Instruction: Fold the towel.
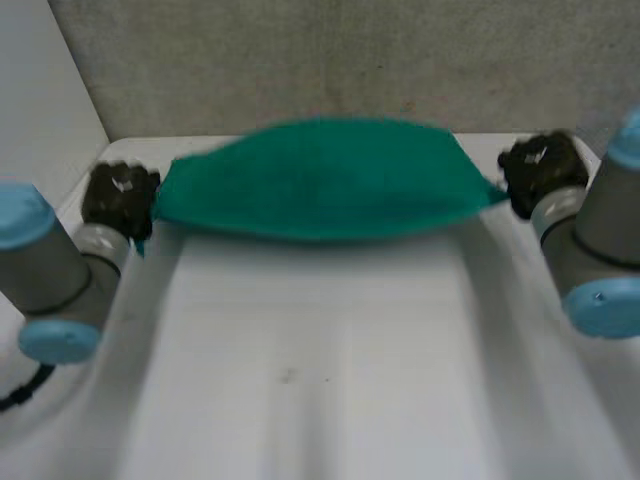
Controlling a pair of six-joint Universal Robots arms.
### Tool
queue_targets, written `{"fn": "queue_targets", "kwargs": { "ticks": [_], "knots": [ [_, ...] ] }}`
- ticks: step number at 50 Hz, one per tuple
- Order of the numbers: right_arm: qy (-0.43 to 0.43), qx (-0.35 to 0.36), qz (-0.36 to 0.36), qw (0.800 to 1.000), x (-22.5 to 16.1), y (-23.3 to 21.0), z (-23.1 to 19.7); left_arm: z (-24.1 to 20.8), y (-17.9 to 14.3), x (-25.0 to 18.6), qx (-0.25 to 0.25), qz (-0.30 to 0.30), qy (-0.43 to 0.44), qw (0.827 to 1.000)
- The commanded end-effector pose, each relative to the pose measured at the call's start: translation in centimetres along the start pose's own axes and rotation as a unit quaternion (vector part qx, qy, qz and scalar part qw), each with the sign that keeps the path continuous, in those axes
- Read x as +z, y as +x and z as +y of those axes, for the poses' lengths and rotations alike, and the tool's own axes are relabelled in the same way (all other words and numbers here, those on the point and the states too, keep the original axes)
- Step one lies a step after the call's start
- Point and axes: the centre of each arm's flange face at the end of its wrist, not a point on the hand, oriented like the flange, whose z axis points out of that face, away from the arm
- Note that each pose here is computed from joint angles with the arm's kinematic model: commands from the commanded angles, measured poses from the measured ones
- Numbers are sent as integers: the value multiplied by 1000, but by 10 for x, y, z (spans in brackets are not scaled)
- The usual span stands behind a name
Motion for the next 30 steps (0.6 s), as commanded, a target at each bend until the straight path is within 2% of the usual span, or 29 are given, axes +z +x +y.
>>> {"fn": "queue_targets", "kwargs": {
  "ticks": [1, 4, 6, 9, 10, 11, 13, 14, 15, 16, 18, 22, 26, 30],
  "knots": [
    [-78, -13, -57, 995, -8, -26, 36, 35, 21, -20, 3, 32, -55, 998],
    [-100, -25, -75, 992, -19, -25, 38, 37, 18, -33, 18, 37, -75, 996],
    [-125, -49, -105, 985, -47, -13, 27, 32, 15, -44, 35, 42, -84, 995],
    [-150, -88, -134, 976, -71, -5, 24, 25, 8, -70, 84, 63, -115, 988],
    [-173, -125, -153, 965, -86, 2, 29, 24, 7, -77, 99, 71, -128, 984],
    [-184, -145, -164, 958, -93, 4, 32, 24, 6, -93, 130, 95, -157, 974],
    [-203, -188, -182, 944, -106, 9, 39, 24, 5, -110, 160, 122, -186, 962],
    [-214, -224, -202, 929, -118, 12, 44, 23, 5, -117, 170, 135, -198, 956],
    [-213, -238, -208, 925, -122, 12, 45, 20, 5, -131, 187, 159, -218, 944],
    [-208, -250, -209, 922, -123, 12, 44, 18, 5, -135, 193, 168, -222, 941],
    [-193, -251, -191, 929, -120, 13, 42, 15, 6, -141, 195, 177, -227, 938],
    [-170, -226, -152, 947, -103, 14, 38, 6, 11, -138, 189, 172, -200, 946],
    [-169, -203, -139, 955, -78, 6, 47, -5, 15, -118, 178, 141, -144, 963],
    [-176, -168, -112, 963, -42, -3, 61, -11, 29, -80, 169, 112, -75, 976]
  ]
}}
